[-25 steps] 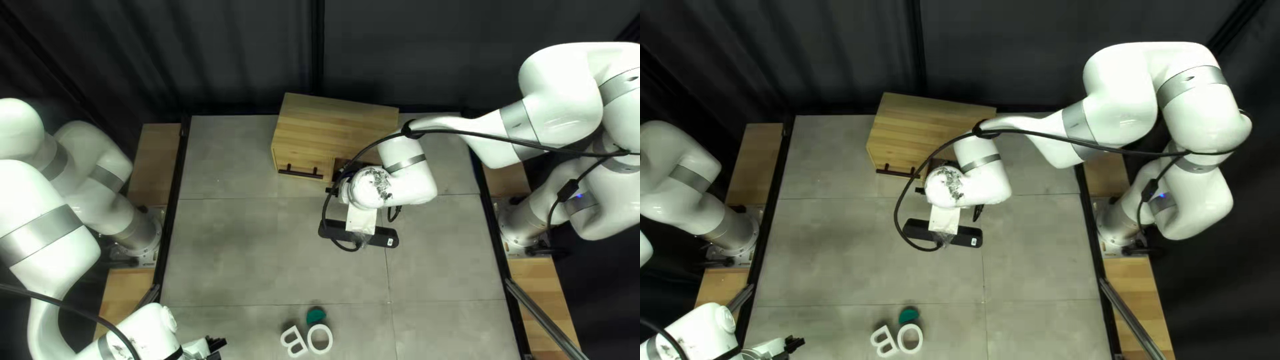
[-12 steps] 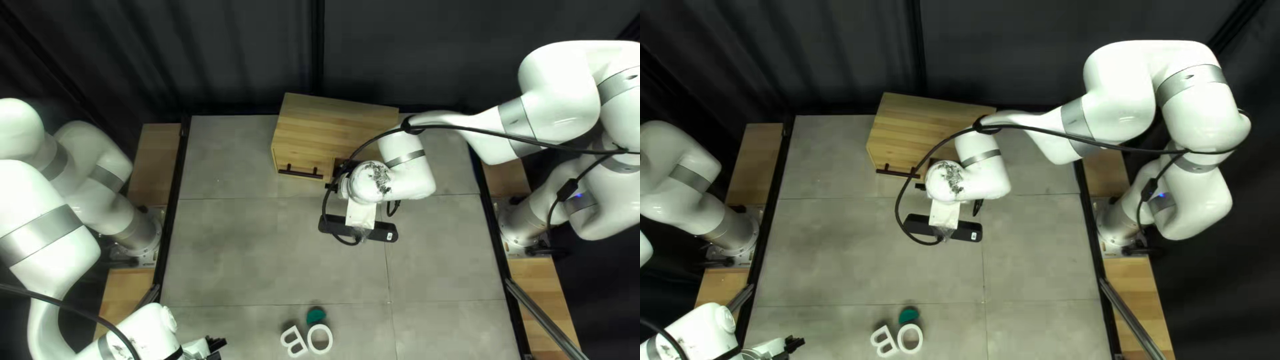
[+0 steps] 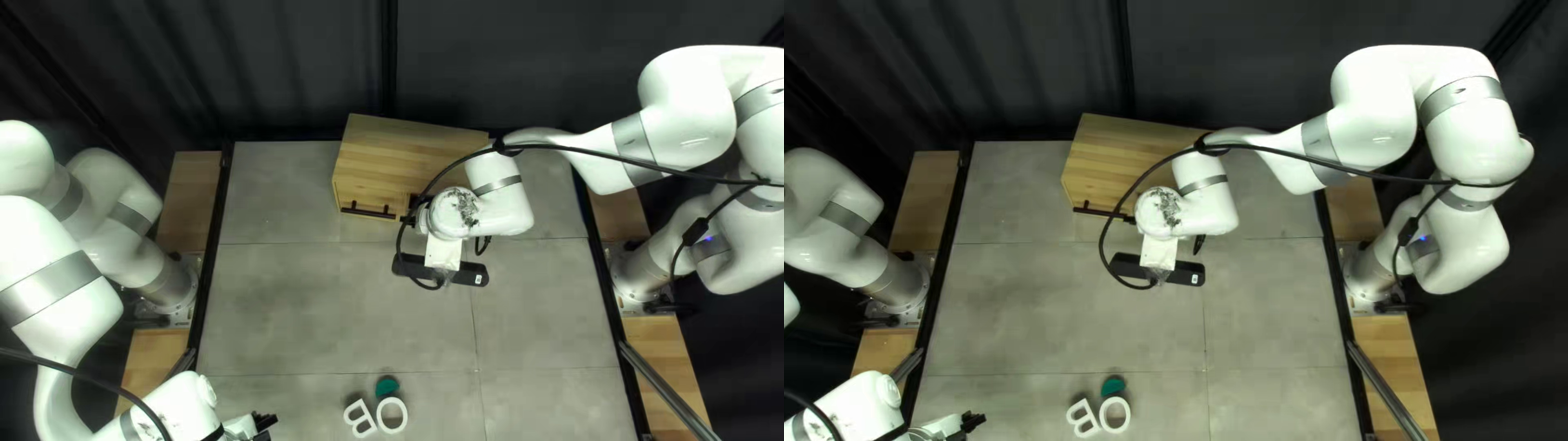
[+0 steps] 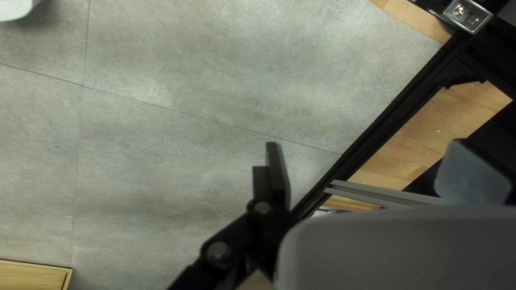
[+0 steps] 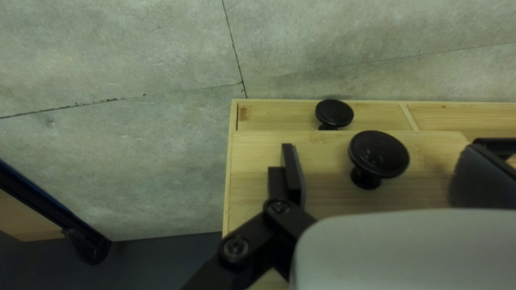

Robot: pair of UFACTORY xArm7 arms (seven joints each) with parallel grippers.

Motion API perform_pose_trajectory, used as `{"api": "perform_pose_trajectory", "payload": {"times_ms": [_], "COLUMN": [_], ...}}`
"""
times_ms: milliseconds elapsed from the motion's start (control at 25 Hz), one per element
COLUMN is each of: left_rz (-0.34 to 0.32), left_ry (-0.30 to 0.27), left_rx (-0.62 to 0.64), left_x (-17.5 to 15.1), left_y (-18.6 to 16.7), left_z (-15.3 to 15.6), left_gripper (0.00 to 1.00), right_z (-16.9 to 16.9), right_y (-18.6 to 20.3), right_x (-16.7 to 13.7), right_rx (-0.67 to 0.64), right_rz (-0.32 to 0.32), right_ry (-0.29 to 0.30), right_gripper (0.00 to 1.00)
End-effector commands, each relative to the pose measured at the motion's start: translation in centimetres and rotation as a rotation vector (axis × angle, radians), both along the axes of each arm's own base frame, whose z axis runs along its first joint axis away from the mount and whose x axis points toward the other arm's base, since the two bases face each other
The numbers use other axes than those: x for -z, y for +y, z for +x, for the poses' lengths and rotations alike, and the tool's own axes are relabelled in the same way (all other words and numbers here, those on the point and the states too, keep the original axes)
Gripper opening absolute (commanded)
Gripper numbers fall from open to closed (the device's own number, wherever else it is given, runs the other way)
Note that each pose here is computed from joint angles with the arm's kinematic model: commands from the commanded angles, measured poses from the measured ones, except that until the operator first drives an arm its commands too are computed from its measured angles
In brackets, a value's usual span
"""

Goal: Open drawers and place objects into drawer and close

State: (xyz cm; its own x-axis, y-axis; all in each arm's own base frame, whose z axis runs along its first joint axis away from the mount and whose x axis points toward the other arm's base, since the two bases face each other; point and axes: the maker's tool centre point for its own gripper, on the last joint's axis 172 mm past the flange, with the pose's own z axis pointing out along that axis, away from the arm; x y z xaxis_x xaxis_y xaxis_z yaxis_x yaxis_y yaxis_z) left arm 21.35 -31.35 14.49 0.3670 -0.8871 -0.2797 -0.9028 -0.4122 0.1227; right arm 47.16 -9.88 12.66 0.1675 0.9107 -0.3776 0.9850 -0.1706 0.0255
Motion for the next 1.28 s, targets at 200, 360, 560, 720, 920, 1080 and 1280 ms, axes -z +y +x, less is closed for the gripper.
{"api": "perform_pose_trajectory", "payload": {"times_ms": [200,360,560,720,920,1080,1280], "left_rz": [0.0,0.0,0.0,0.0,0.0,0.0,0.0], "left_ry": [0.0,0.0,0.0,0.0,0.0,0.0,0.0], "left_rx": [0.0,0.0,0.0,0.0,0.0,0.0,0.0], "left_x": [0.0,0.0,0.0,0.0,0.0,0.0,0.0], "left_y": [0.0,0.0,0.0,0.0,0.0,0.0,0.0], "left_z": [0.0,0.0,0.0,0.0,0.0,0.0,0.0], "left_gripper": [1.0,1.0,1.0,1.0,1.0,1.0,1.0], "right_z": [0.3,0.2,0.1,-0.4,-0.6,-0.4,-0.4], "right_y": [-0.6,-0.9,-1.3,-1.7,-2.2,-2.4,-2.7], "right_x": [0.1,0.0,0.0,-0.1,-0.2,-0.1,0.1], "right_rx": [-0.004,-0.003,0.007,0.025,0.045,0.056,0.063], "right_rz": [-0.013,-0.024,-0.043,-0.057,-0.076,-0.088,-0.1], "right_ry": [0.004,0.01,0.03,0.045,0.058,0.061,0.065], "right_gripper": [1.0,1.0,1.0,1.0,1.0,1.0,1.0]}}
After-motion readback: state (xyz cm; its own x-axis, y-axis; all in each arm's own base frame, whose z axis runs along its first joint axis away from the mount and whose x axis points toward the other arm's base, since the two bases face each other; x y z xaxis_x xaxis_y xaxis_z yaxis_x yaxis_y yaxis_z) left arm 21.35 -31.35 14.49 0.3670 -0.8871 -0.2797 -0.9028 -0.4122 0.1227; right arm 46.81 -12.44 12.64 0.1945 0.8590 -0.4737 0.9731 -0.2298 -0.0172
